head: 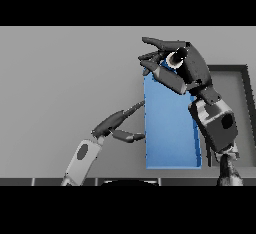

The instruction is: Pick up the blue pipe and place it into the blue bin.

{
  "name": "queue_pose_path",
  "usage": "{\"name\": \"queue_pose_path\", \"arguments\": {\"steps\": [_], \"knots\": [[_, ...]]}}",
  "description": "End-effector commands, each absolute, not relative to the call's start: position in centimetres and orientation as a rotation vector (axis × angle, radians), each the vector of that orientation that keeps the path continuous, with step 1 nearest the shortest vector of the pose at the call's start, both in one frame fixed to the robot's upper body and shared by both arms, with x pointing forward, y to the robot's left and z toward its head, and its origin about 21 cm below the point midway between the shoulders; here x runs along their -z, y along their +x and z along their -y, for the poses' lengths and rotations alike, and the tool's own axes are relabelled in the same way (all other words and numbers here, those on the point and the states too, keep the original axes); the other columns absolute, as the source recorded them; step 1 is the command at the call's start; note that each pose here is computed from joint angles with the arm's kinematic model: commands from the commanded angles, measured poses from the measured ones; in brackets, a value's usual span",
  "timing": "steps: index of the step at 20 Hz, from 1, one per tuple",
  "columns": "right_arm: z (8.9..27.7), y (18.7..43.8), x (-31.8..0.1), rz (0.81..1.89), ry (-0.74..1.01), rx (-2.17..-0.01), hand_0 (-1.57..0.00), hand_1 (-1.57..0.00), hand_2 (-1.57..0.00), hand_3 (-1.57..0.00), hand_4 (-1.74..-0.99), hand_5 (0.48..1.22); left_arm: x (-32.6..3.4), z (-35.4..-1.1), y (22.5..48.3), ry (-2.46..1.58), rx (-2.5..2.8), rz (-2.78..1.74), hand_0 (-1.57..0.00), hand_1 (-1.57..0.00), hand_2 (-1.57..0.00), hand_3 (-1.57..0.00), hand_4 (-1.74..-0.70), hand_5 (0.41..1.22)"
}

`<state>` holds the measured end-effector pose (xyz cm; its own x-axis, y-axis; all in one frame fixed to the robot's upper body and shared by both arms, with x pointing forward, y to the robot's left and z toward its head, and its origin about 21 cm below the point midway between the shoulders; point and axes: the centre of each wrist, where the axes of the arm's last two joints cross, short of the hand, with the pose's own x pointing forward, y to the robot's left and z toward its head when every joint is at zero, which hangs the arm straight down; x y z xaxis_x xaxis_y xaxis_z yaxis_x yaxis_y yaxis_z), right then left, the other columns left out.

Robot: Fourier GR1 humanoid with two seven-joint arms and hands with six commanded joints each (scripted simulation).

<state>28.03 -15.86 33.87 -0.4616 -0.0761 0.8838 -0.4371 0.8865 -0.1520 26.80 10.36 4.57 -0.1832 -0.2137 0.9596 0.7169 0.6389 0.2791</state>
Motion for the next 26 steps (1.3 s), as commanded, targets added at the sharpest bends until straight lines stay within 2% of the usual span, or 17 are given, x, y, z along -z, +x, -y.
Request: {"name": "queue_pose_path", "arguments": {"steps": [1, 2, 6, 7, 11, 18, 21, 22, 23, 24, 26], "knots": [[16.9, 28.5, -33.8, 2.007, 0.335, -0.399, -1.57, -1.57, -1.57, -1.57, -1.741, 1.221, -4.4, -11.0, 26.8, -0.437, 0.881, 1.545, 0.0, 0.0, 0.0, 0.0, -0.89, 0.425], [17.6, 28.9, -33.6, 1.995, 0.312, -0.372, -1.57, -1.57, -1.57, -1.57, -1.741, 1.221, -4.7, -10.9, 26.9, -0.437, 0.879, 1.546, 0.0, 0.0, 0.0, 0.0, -0.89, 0.421], [22.3, 30.0, -31.9, 1.925, 0.125, -0.276, -1.57, -1.57, -1.57, -1.57, -1.741, 1.221, -4.8, -10.9, 26.7, -0.429, 0.884, 1.568, 0.0, 0.0, 0.0, 0.0, -0.88, 0.412], [23.5, 30.0, -31.0, 1.895, 0.108, -0.24, -1.57, -1.57, -1.57, -1.57, -1.741, 1.221, -4.9, -11.1, 26.8, -0.419, 0.886, 1.575, 0.0, 0.0, 0.0, 0.0, -0.87, 0.413], [26.1, 28.6, -26.8, 1.766, 0.054, -0.145, -1.57, -1.57, -1.57, -1.57, -1.741, 1.221, -4.7, -11.3, 26.8, -0.415, 0.899, 1.562, 0.0, 0.0, 0.0, 0.0, -0.87, 0.419], [27.8, 24.8, -19.2, 1.521, -0.033, 0.011, -1.57, -1.57, -1.57, -1.57, -1.741, 1.221, -4.5, -11.0, 26.0, -0.435, 0.875, 1.556, 0.0, 0.0, 0.0, 0.0, -0.88, 0.427], [27.3, 23.6, -17.3, 1.408, -0.11, 0.059, -1.57, -1.57, -1.57, -1.57, -1.741, 1.221, -4.3, -11.0, 25.7, -0.436, 0.88, 1.547, 0.0, 0.0, 0.0, 0.0, -0.88, 0.425], [27.3, 23.4, -16.7, 1.366, -0.132, 0.083, -1.57, -1.57, -1.57, -1.51, -1.741, 1.221, -4.5, -11.1, 25.7, -0.441, 0.875, 1.556, 0.0, 0.0, 0.0, 0.0, -0.89, 0.423], [27.2, 22.9, -15.9, 1.326, -0.139, 0.097, -1.57, -1.57, -1.57, -1.52, -1.741, 1.221, -4.4, -11.2, 25.8, -0.436, 0.881, 1.55, 0.0, 0.0, 0.0, 0.0, -0.89, 0.422], [27.1, 22.7, -15.3, 1.288, -0.157, 0.108, -1.57, -1.57, -1.57, -1.26, -1.741, 1.221, -4.4, -11.2, 25.7, -0.436, 0.88, 1.548, 0.0, 0.0, 0.0, 0.0, -0.89, 0.42], [27.1, 22.8, -14.3, 1.207, -0.222, 0.101, -1.57, -1.57, -1.57, -1.02, -1.741, 1.221, -4.3, -10.9, 25.6, -0.436, 0.882, 1.545, 0.0, 0.0, 0.0, 0.0, -0.88, 0.42]]}}
